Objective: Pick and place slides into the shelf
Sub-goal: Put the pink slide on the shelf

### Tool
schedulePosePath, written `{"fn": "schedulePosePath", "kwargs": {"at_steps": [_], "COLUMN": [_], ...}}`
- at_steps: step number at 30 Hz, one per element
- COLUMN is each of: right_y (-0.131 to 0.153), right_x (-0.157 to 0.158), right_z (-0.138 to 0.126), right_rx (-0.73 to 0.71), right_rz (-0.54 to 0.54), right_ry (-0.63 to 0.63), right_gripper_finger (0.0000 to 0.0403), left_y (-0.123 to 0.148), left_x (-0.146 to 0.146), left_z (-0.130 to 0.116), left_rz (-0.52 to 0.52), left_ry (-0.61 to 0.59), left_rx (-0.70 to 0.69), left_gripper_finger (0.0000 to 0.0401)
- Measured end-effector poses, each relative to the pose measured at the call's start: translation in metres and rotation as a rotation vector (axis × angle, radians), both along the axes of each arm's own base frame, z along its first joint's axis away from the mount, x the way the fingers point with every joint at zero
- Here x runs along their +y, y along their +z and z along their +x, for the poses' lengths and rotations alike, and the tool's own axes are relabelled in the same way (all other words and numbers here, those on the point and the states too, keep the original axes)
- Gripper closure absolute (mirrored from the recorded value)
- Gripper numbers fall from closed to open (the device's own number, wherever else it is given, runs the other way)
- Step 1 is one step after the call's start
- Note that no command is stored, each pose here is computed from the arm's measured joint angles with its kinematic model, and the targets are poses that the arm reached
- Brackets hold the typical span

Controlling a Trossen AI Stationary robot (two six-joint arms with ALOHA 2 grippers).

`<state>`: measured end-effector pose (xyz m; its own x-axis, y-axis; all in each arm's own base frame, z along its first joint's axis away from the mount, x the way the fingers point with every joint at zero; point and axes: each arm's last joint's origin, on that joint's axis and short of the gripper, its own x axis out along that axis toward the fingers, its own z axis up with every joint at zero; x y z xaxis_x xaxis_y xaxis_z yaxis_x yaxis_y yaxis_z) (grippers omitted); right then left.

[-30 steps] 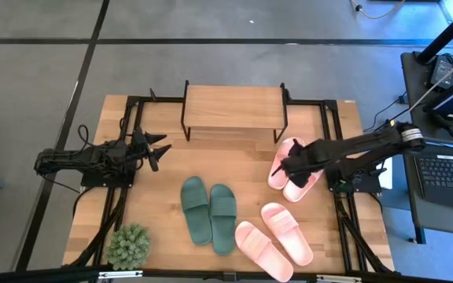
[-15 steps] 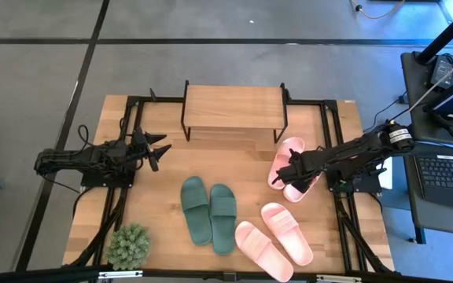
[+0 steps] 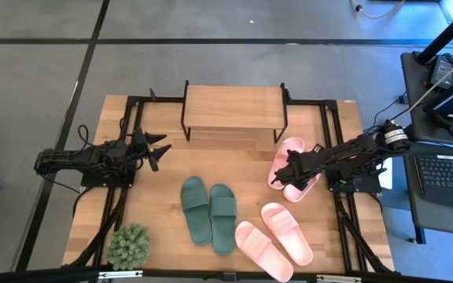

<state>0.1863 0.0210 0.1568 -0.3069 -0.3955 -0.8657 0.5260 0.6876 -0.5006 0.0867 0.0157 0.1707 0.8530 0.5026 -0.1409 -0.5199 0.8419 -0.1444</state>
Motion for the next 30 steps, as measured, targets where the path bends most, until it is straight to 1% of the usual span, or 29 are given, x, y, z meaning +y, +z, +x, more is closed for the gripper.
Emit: {"fn": "schedulePosePath", "kwargs": {"at_steps": [5, 9, 13, 21, 22, 25, 27, 30], "right_y": [-0.006, -0.012, -0.016, -0.018, -0.018, -0.016, -0.011, -0.003], "right_x": [0.0, 0.0, 0.0, 0.0, 0.0, 0.0, 0.001, 0.001], "right_z": [0.002, 0.003, 0.004, 0.003, 0.003, 0.002, 0.002, 0.002], "right_rx": [0.028, 0.063, 0.096, 0.127, 0.13, 0.154, 0.173, 0.185], "right_rz": [-0.015, -0.021, -0.029, -0.034, -0.032, -0.027, -0.03, -0.006], "right_ry": [-0.022, -0.02, -0.017, -0.019, -0.019, -0.019, -0.024, -0.035], "right_gripper_finger": [0.0175, 0.0203, 0.025, 0.0375, 0.0386, 0.0386, 0.0383, 0.0389], "left_y": [0.0, 0.0, 0.0, 0.0, 0.0, 0.0, 0.0, 0.0], "left_x": [0.0, 0.0, 0.0, 0.0, 0.0, 0.0, 0.0, 0.0], "left_z": [0.0, 0.0, 0.0, 0.0, 0.0, 0.0, 0.0, 0.0], "left_rz": [0.0, 0.0, 0.0, 0.0, 0.0, 0.0, -0.001, -0.002], "left_ry": [0.0, 0.0, 0.0, 0.0, 0.0, 0.0, 0.0, 0.001], "left_rx": [0.0, 0.0, 0.0, 0.0, 0.0, 0.0, 0.0, -0.001], "left_gripper_finger": [0.0177, 0.0177, 0.0177, 0.0177, 0.0177, 0.0177, 0.0177, 0.0177]}}
